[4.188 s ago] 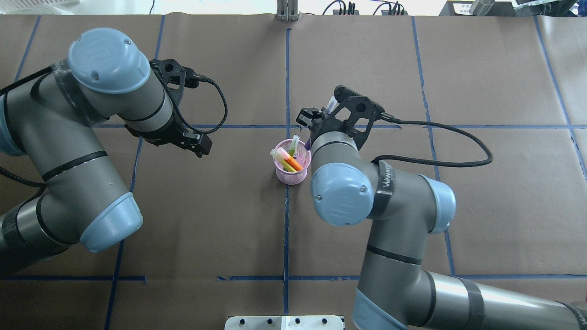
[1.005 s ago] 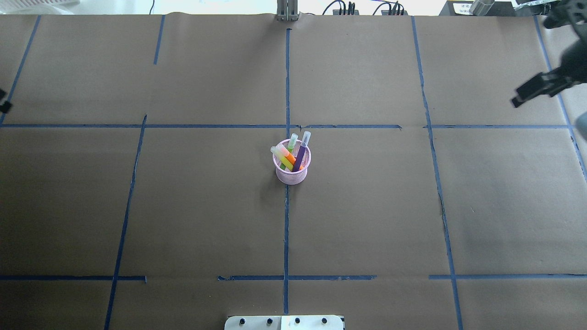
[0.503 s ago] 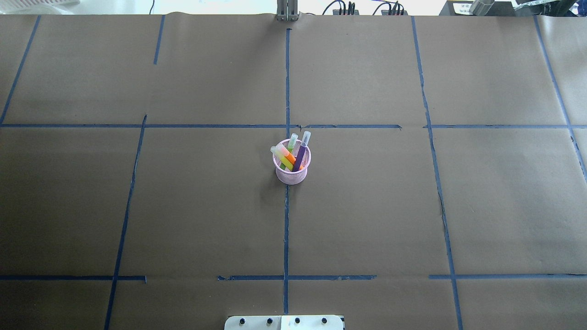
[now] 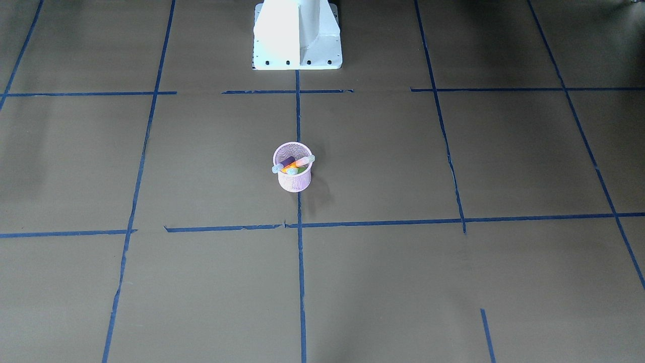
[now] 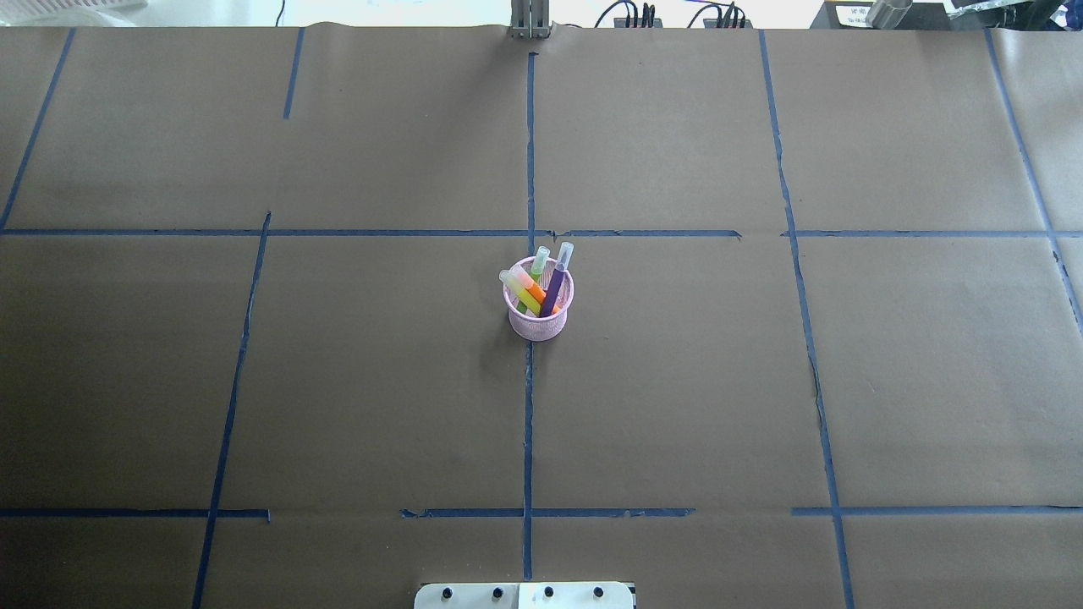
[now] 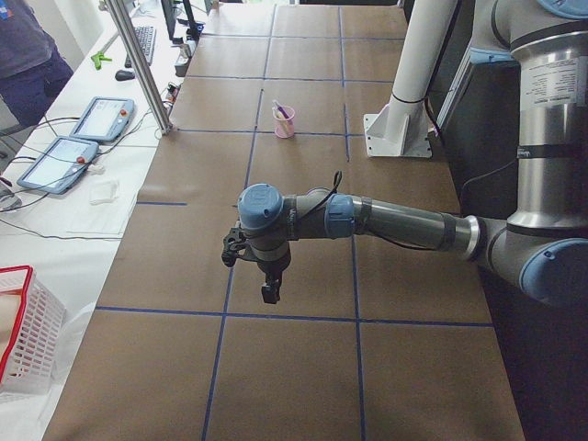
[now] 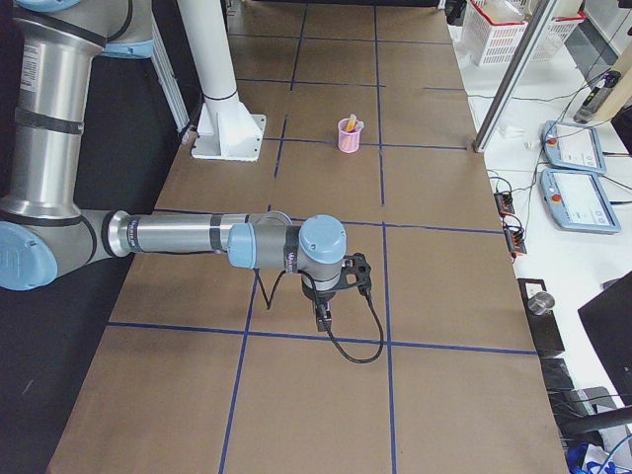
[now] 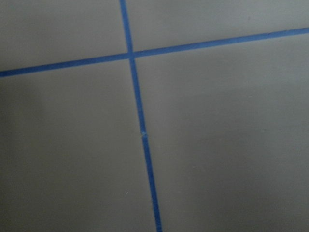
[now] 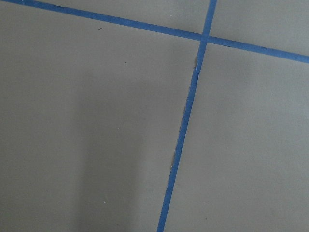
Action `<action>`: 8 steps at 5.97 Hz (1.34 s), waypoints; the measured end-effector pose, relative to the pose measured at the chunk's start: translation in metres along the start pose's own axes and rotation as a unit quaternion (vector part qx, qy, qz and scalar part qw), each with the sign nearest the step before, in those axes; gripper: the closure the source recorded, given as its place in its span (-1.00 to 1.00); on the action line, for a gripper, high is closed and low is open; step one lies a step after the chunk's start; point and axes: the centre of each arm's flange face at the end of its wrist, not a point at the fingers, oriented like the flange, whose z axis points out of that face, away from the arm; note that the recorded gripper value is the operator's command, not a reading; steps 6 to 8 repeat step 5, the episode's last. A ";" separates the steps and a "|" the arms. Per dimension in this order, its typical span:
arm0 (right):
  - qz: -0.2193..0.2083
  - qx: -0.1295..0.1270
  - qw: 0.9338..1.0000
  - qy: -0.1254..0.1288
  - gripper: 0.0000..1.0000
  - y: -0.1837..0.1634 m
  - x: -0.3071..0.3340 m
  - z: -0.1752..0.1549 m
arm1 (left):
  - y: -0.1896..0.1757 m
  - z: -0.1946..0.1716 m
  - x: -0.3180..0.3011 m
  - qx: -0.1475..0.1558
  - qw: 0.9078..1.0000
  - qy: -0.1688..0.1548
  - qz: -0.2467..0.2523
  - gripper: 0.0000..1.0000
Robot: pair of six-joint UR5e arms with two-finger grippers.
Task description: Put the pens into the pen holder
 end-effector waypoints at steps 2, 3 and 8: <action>0.000 0.000 1.000 0.000 -1.00 -0.001 0.000 0.000 | 0.007 0.012 -0.009 -0.014 1.000 0.000 -0.009 -1.00; 0.000 0.000 1.000 0.000 -1.00 -0.001 0.000 0.000 | 0.009 0.015 -0.011 -0.016 1.000 0.000 -0.010 -1.00; 0.000 0.000 1.000 0.000 -1.00 -0.001 0.000 0.000 | 0.009 0.016 -0.011 -0.017 1.000 0.000 -0.011 -1.00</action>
